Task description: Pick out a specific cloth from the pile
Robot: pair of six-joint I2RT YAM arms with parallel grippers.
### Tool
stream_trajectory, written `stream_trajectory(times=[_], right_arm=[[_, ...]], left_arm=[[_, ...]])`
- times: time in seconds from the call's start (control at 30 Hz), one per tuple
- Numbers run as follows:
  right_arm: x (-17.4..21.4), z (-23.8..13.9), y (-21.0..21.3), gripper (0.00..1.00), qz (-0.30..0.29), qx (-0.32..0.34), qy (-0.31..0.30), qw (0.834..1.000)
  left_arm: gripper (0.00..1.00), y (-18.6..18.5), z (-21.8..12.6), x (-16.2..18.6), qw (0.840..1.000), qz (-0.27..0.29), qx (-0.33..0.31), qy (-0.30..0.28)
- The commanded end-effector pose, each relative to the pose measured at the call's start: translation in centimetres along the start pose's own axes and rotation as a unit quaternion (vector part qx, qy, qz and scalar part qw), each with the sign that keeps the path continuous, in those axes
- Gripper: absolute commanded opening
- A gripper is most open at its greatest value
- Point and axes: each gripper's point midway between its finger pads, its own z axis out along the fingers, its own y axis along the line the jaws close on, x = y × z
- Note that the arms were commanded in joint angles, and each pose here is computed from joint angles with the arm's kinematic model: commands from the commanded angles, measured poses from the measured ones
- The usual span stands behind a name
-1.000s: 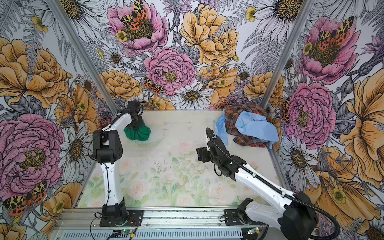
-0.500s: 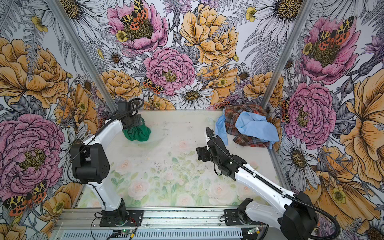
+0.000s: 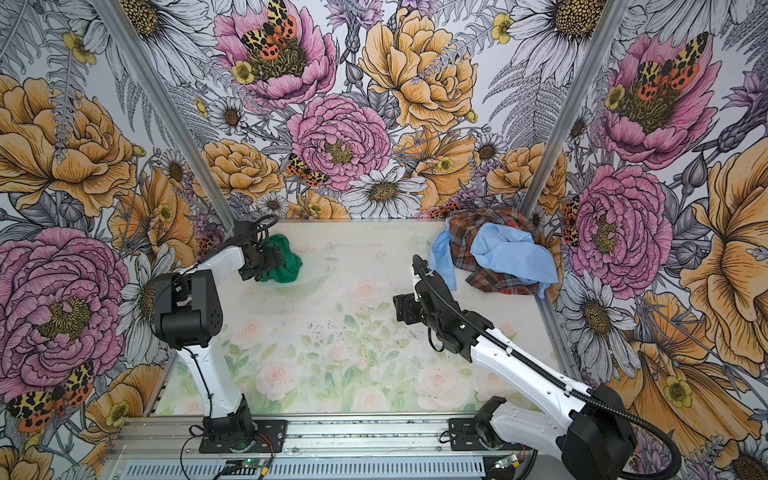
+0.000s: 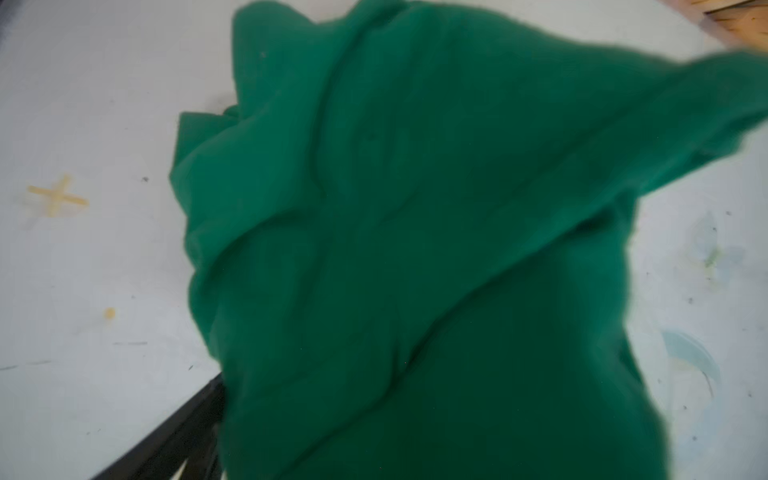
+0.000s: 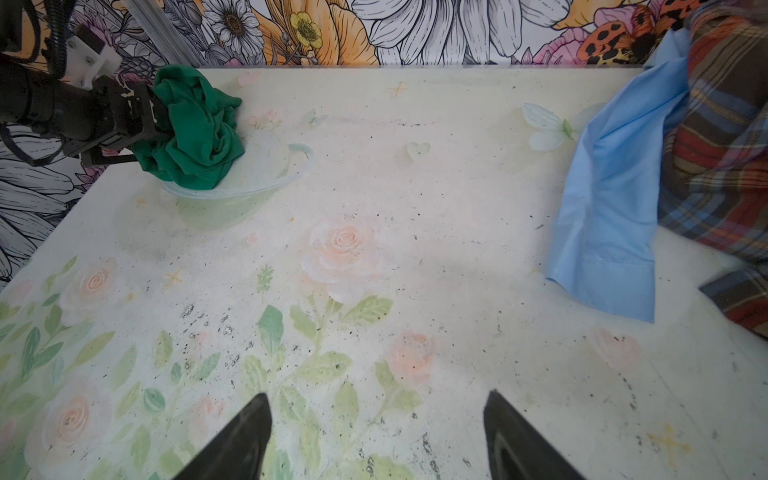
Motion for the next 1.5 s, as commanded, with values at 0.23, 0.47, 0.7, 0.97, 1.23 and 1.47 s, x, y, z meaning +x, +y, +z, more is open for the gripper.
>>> stream_trajectory(times=[0.23,0.47,0.7,0.97,1.23,1.47], right_arm=[[-0.6,-1.5,-0.9,0.81,-0.006,0.014,-0.021,1.000],[-0.5,-1.9,-1.4,0.81,-0.007,0.026,-0.023,0.999],[-0.8,-2.4,-1.8,0.81,-0.018,0.037,-0.018,0.999],[-0.8,-2.8,-2.0,0.81,-0.012,0.040,-0.020,0.999],[-1.1,-3.2,-1.9,0.81,-0.017,0.041,-0.008,0.999],[-1.0,-3.2,-2.2,0.81,-0.015,0.050,-0.008,0.999]], left_arm=[[0.99,-0.9,3.8,-0.3,0.998,0.023,-0.027,0.047],[0.48,0.5,4.9,0.1,0.991,0.069,-0.091,0.064],[0.00,-0.4,3.0,-3.1,0.982,0.150,-0.117,0.019],[0.00,-3.8,0.0,-8.5,0.935,0.290,-0.196,-0.061],[0.00,-8.9,3.3,-8.0,0.940,0.314,-0.114,-0.063],[0.00,-9.3,6.0,-4.0,0.949,0.309,-0.057,0.007]])
